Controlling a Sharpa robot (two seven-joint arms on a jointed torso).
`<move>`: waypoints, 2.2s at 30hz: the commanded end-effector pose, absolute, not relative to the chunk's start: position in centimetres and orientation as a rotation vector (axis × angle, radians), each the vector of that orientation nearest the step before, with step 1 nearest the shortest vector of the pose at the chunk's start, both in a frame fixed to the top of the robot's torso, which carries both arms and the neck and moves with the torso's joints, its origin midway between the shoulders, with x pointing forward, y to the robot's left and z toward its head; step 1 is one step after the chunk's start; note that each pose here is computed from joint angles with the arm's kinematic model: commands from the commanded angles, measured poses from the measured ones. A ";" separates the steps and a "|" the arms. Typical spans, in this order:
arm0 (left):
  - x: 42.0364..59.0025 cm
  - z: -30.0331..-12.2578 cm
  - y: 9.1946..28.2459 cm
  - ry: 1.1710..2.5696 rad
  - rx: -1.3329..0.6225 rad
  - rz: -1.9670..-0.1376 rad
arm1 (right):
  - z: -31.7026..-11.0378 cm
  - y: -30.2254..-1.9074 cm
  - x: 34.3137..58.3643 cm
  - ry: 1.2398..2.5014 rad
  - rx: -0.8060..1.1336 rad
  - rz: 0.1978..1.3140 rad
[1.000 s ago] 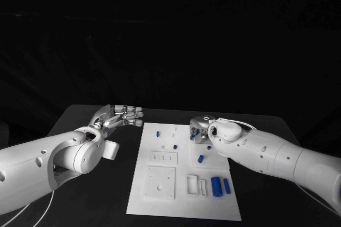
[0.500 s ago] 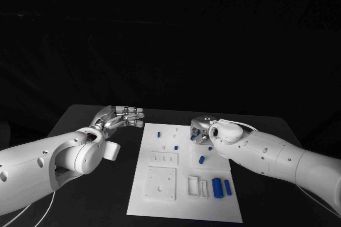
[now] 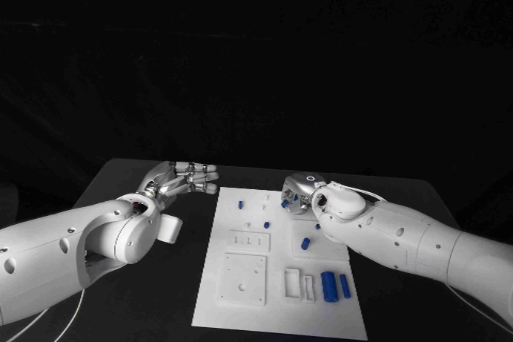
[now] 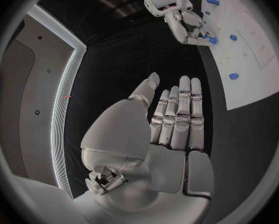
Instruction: Assemble the parts on the task board
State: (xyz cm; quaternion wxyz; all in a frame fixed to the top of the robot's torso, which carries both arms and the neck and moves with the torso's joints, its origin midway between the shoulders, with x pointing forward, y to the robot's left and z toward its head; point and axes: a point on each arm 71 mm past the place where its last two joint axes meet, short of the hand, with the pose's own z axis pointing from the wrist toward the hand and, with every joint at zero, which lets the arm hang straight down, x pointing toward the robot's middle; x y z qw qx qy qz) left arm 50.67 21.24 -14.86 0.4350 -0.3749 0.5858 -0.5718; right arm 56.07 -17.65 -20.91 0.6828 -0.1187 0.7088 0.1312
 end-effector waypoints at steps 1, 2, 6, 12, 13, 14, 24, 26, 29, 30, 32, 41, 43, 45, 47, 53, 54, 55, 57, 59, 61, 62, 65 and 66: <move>50.7 -14.7 21.0 1.458 -0.929 -1.440 | -20.0 -17.2 56.2 1.497 -0.240 0.267; 50.7 -14.7 21.0 1.458 -0.929 -1.440 | -19.9 -17.0 56.3 1.489 -0.236 0.264; 50.9 -14.7 20.9 1.457 -0.929 -1.438 | -19.4 -16.3 56.7 1.462 -0.222 0.257; 51.1 -14.8 20.9 1.456 -0.930 -1.434 | -19.1 -15.2 57.1 1.448 -0.216 0.254; 51.1 -14.8 20.8 1.457 -0.929 -1.435 | -19.1 -15.0 57.2 1.449 -0.217 0.252; 51.1 -14.8 20.8 1.457 -0.929 -1.435 | -19.1 -14.8 57.2 1.451 -0.218 0.251; 51.0 -14.8 20.4 1.464 -0.925 -1.446 | -19.3 -13.6 57.6 1.461 -0.224 0.231; 51.0 -14.7 20.4 1.464 -0.924 -1.447 | -19.4 -13.5 57.7 1.465 -0.227 0.229; 51.0 -14.6 20.3 1.463 -0.922 -1.448 | -19.5 -13.3 57.7 1.472 -0.230 0.226; 51.0 -14.6 20.3 1.463 -0.921 -1.449 | -19.6 -13.3 57.8 1.476 -0.233 0.224; 51.0 -14.5 20.3 1.462 -0.920 -1.450 | -19.7 -13.2 57.8 1.480 -0.235 0.222; 51.0 -14.1 20.2 1.459 -0.912 -1.457 | -20.0 -13.0 57.9 1.486 -0.240 0.216; 51.0 -14.0 20.2 1.458 -0.911 -1.457 | -20.1 -13.1 57.9 1.492 -0.242 0.213; 51.0 -14.0 20.2 1.457 -0.910 -1.457 | -20.2 -13.1 58.0 1.497 -0.243 0.209; 51.0 -13.9 20.2 1.456 -0.910 -1.457 | -20.2 -13.1 58.0 1.499 -0.244 0.207; 51.0 -13.8 20.2 1.454 -0.907 -1.458 | -20.3 -13.0 57.9 1.505 -0.250 0.208; 51.0 -13.8 20.2 1.454 -0.907 -1.458 | -20.3 -13.0 57.9 1.505 -0.250 0.209; 51.0 -13.8 20.2 1.454 -0.907 -1.458 | -20.3 -12.9 57.9 1.505 -0.251 0.209; 51.0 -13.7 20.2 1.454 -0.906 -1.458 | -20.4 -12.9 58.0 1.507 -0.252 0.209; 51.1 -13.7 20.2 1.454 -0.905 -1.459 | -20.4 -12.8 58.0 1.510 -0.254 0.208; 51.1 -13.7 20.1 1.454 -0.904 -1.459 | -20.5 -12.8 58.0 1.516 -0.257 0.206; 51.1 -13.7 20.1 1.454 -0.904 -1.459 | -20.6 -12.8 58.0 1.520 -0.258 0.204; 51.2 -13.7 20.1 1.454 -0.903 -1.458 | -20.7 -12.8 58.0 1.529 -0.260 0.198; 51.2 -13.7 20.1 1.454 -0.903 -1.458 | -20.7 -12.8 58.0 1.530 -0.261 0.196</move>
